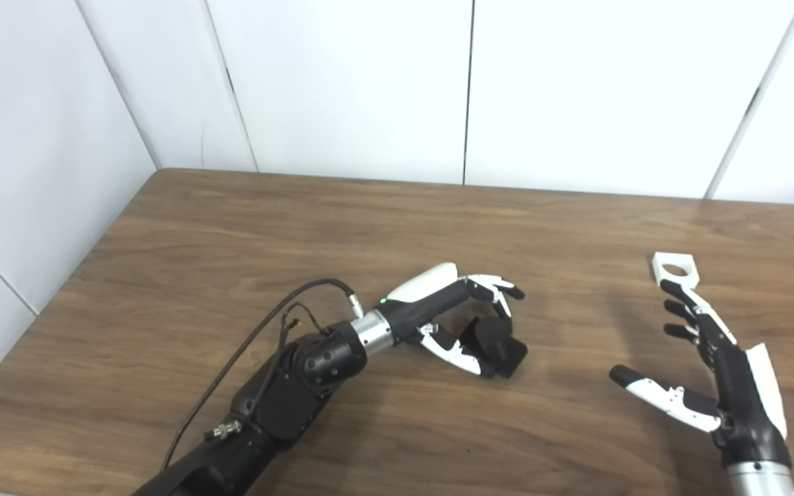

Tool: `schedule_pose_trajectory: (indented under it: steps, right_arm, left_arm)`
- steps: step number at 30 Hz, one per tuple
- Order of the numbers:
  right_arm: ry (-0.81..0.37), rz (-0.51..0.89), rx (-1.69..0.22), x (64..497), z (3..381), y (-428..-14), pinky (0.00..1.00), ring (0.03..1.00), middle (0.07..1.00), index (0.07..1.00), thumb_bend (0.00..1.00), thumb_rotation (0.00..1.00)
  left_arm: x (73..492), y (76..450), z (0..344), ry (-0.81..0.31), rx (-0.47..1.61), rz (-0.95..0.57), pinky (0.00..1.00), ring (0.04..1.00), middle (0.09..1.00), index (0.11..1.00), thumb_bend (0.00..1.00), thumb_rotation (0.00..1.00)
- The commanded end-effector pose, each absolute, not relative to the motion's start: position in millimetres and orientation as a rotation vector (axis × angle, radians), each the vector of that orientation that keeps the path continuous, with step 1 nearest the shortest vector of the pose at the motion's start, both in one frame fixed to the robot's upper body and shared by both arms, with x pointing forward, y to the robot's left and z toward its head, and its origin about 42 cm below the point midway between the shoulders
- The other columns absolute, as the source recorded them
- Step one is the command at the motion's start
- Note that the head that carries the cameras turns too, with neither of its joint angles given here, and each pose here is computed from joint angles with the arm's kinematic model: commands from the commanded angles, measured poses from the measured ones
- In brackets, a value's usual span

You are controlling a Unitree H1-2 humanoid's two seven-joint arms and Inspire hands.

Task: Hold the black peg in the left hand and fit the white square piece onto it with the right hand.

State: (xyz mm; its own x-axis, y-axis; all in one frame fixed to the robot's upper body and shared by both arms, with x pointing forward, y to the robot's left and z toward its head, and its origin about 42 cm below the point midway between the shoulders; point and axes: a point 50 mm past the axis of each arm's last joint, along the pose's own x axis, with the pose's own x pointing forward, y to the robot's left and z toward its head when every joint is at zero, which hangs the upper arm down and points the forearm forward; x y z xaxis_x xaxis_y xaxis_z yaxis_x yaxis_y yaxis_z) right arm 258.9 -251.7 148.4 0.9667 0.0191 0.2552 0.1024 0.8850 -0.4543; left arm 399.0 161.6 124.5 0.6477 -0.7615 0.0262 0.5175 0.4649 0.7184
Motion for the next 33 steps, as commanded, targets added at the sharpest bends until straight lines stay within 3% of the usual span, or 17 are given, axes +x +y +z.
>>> schedule_pose_trajectory:
  steps: [1,15,26,33]
  right_arm:
    - [-0.335,-0.064,-0.474,262,167,-244,0.74,0.849,0.896,0.855,0.83,0.41]
    - [-0.408,-0.080,-0.493,269,210,-231,0.78,0.856,0.901,0.853,0.81,0.39]
    - [-0.431,-0.137,-0.635,297,245,-256,0.78,0.862,0.905,0.844,0.83,0.41]
    - [-0.444,-0.142,-0.761,324,272,-279,0.70,0.846,0.894,0.840,0.83,0.42]
  left_arm:
    - [379,162,83,-0.199,0.837,-0.934,0.80,0.907,0.853,0.489,0.52,0.07]
    - [383,185,90,-0.233,1.195,-0.999,0.87,0.918,0.867,0.493,0.52,0.07]
    - [384,197,88,-0.256,1.203,-1.002,0.87,0.902,0.849,0.492,0.52,0.08]
    - [384,196,89,-0.254,1.201,-1.001,0.87,0.906,0.856,0.493,0.52,0.08]
